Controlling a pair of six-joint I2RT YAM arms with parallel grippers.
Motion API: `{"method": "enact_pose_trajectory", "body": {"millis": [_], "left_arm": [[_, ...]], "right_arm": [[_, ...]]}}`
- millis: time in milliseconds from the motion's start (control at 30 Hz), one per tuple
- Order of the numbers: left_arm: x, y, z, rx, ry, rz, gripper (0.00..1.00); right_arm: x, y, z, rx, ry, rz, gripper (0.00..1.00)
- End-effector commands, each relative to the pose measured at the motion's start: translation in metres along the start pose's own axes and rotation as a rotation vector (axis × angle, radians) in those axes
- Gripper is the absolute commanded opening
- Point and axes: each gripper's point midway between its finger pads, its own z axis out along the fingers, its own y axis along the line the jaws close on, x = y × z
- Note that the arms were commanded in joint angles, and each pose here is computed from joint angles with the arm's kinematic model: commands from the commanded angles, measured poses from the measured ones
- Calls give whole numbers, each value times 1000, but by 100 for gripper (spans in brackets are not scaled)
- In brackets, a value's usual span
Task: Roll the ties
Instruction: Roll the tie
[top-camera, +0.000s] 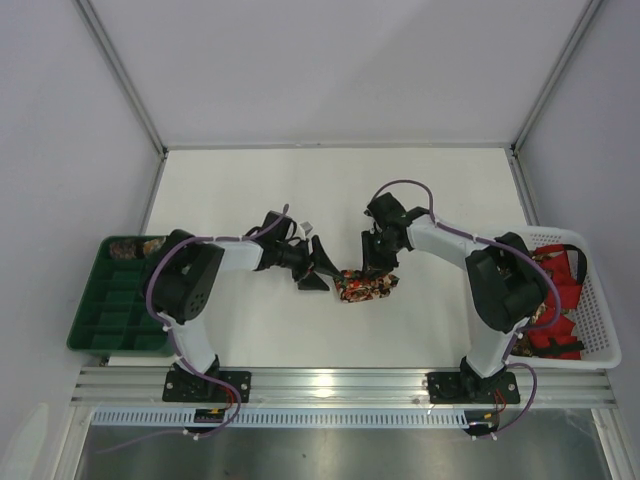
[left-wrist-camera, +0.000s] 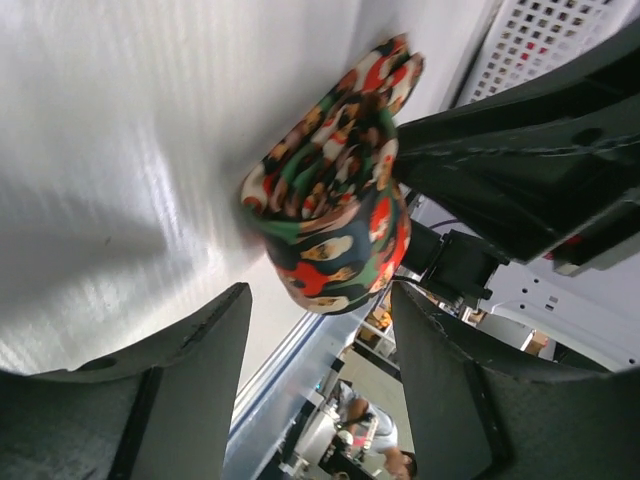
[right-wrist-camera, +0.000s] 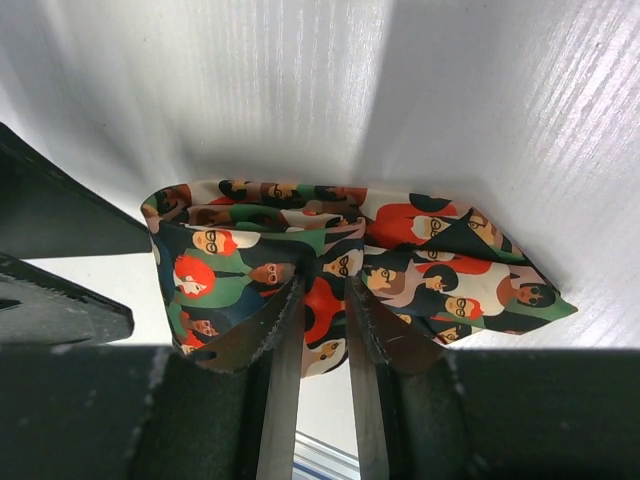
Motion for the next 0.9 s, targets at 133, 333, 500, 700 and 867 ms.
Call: {"method": "enact_pose_trajectory", "body": {"millis": [133, 333, 500, 700, 867], "left_arm": [[11, -9, -10, -54, -10, -42, 69], [13, -19, -3, 22, -16, -78, 76], [22, -22, 13, 22, 15, -115, 80], [27, -25, 23, 44, 0, -121, 84], [39, -15, 36, 31, 43, -154, 85]], "right_arm": [[-7, 6, -13, -22, -59, 1, 28], [-10, 12, -17, -43, -72, -3, 28], [-10, 12, -18, -42, -77, -7, 27], [-7, 13, -19, -45, -80, -8, 27], [-4, 13, -19, -44, -80, -4, 26]]}}
